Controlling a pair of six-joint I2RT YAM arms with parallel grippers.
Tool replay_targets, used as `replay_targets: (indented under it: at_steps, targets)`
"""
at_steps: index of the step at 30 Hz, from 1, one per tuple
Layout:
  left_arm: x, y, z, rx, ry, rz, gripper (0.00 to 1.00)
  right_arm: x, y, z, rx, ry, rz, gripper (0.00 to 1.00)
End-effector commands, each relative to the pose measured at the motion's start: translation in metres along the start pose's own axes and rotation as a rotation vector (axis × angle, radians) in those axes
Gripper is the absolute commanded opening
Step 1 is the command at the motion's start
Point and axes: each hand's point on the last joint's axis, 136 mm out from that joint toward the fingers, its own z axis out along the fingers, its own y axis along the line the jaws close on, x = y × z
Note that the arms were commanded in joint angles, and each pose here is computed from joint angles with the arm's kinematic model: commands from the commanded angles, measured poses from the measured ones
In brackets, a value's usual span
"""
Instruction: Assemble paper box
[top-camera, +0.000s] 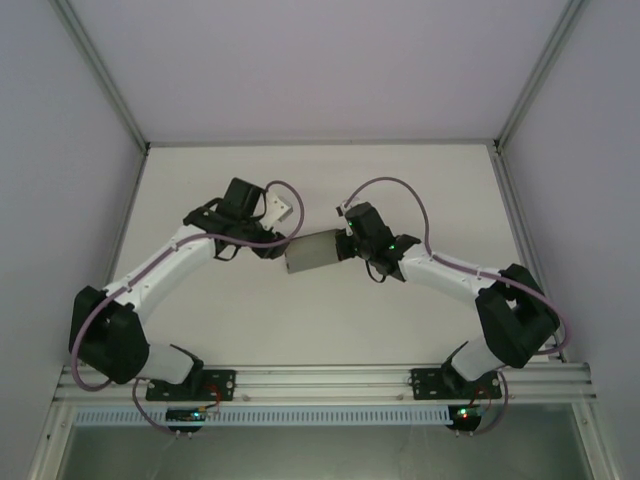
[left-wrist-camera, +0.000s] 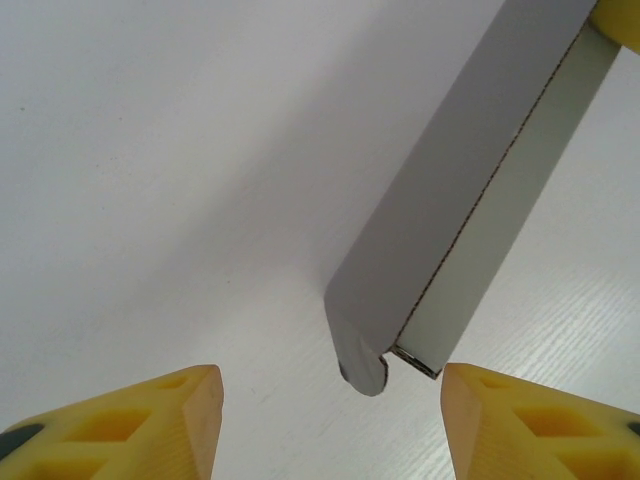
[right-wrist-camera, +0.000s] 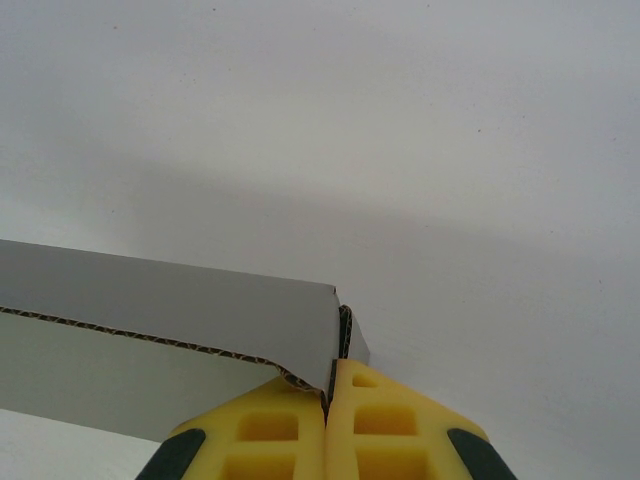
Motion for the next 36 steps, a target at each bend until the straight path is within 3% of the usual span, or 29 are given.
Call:
replay_targets:
  at_steps: [1, 7, 15, 20, 28, 33, 36]
  targets:
    - [0.006, -0.011, 0.006, 0.047, 0.014, -0.029, 0.59, 0.063, -0.007, 0.007, 0.019, 0.238, -0.006, 0.00]
    - [0.016, -0.007, 0.021, 0.023, 0.052, -0.066, 0.49, 0.065, -0.005, 0.008, 0.011, 0.256, 0.001, 0.00]
    - [-0.001, -0.001, 0.024, 0.001, 0.003, -0.086, 0.34, 0.067, -0.004, 0.007, 0.006, 0.263, 0.001, 0.00]
    - [-0.006, 0.002, 0.025, -0.017, 0.009, -0.139, 0.00, 0.068, -0.006, 0.007, 0.019, 0.269, -0.003, 0.00]
    - [-0.012, -0.026, 0.027, 0.134, 0.075, -0.408, 0.00, 0.069, -0.008, 0.006, 0.055, 0.294, -0.004, 0.00]
    - [-0.001, -0.025, 0.023, 0.121, 0.220, -0.535, 0.00, 0.072, -0.006, 0.003, 0.053, 0.312, -0.007, 0.00]
    - [-0.003, -0.028, 0.020, 0.205, 0.240, -0.629, 0.00, 0.071, -0.004, 0.002, 0.050, 0.307, -0.011, 0.00]
